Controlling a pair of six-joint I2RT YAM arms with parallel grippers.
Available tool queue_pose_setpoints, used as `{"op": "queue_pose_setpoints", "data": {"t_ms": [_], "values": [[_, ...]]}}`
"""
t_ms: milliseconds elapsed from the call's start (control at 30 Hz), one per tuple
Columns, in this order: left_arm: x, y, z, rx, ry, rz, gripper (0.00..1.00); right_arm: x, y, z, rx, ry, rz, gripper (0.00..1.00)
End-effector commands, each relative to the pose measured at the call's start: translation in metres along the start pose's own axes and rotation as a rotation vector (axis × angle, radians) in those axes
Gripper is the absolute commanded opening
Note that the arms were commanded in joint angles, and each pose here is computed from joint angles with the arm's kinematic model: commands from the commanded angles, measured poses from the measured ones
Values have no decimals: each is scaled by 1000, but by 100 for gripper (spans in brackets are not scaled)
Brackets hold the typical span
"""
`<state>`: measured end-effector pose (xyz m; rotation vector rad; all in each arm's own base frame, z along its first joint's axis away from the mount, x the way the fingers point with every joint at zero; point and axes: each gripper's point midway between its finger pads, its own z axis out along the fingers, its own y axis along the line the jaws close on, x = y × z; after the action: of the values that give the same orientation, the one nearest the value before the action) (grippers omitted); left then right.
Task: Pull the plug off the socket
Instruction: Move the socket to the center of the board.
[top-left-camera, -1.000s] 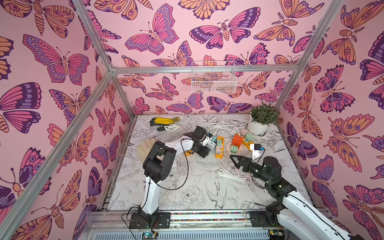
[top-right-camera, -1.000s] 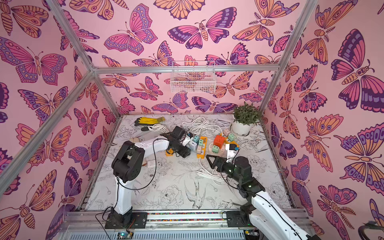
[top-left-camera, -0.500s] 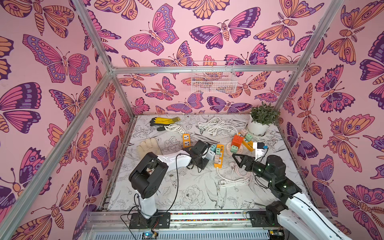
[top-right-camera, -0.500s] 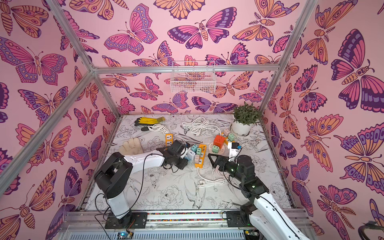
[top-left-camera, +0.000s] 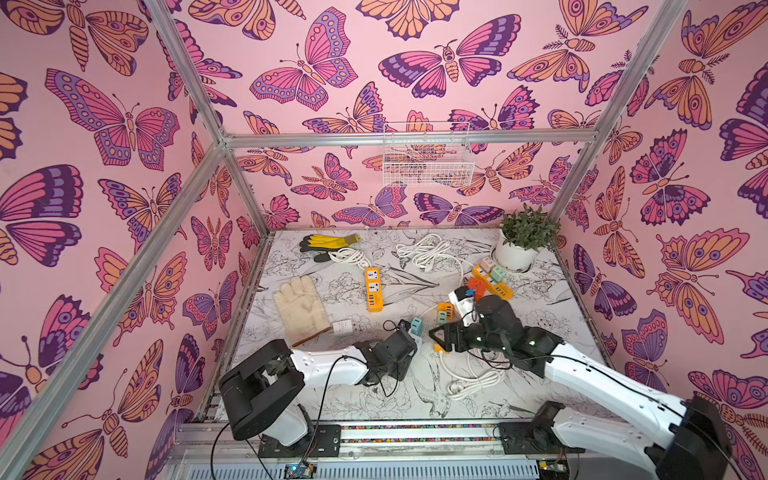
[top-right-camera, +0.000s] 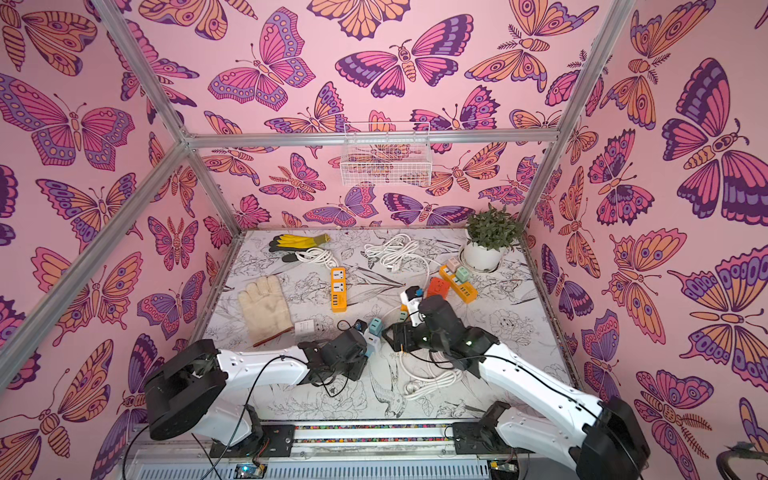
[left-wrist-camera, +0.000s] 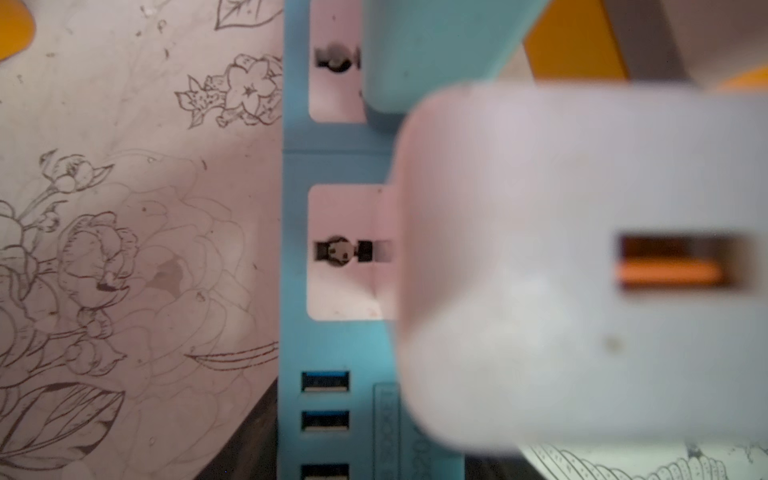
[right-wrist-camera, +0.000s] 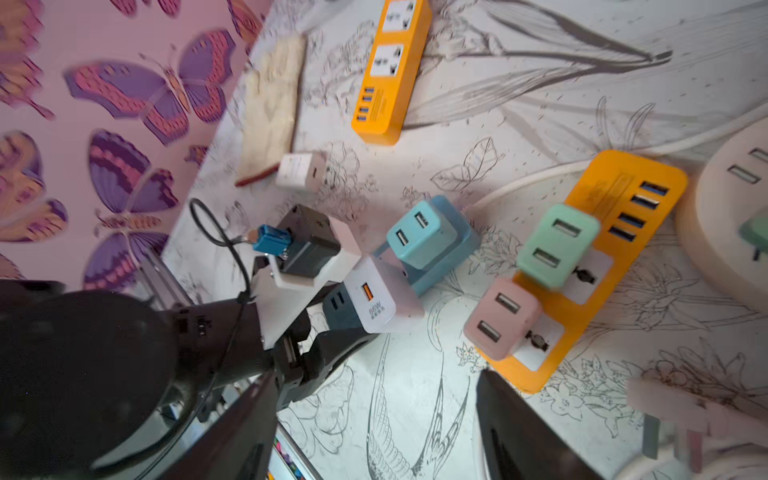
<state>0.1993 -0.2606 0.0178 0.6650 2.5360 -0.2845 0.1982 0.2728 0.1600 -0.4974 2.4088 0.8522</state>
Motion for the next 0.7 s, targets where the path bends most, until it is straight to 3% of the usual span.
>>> {"op": "queue_pose_setpoints", "data": {"t_ms": [0,133,233,367,467,667], "values": [[49,-5,8,29,113,125,54,5,-18,7,185,57,-20,77],[57,-4,15,26,132,145,69,-1,-7,15,150,93,-154,79],[50,-3,12,27,96,138,81,-5,3,14,70,44,-312,80],[39,-5,-1,63,-2,141,82,-8,26,12,-82,-54,-464,78],[32,2,-13,79,-127,100,82,-8,20,15,-63,-80,-505,77],[25,9,-30,134,-326,51,82,6,22,31,-140,-13,-515,72]]}}
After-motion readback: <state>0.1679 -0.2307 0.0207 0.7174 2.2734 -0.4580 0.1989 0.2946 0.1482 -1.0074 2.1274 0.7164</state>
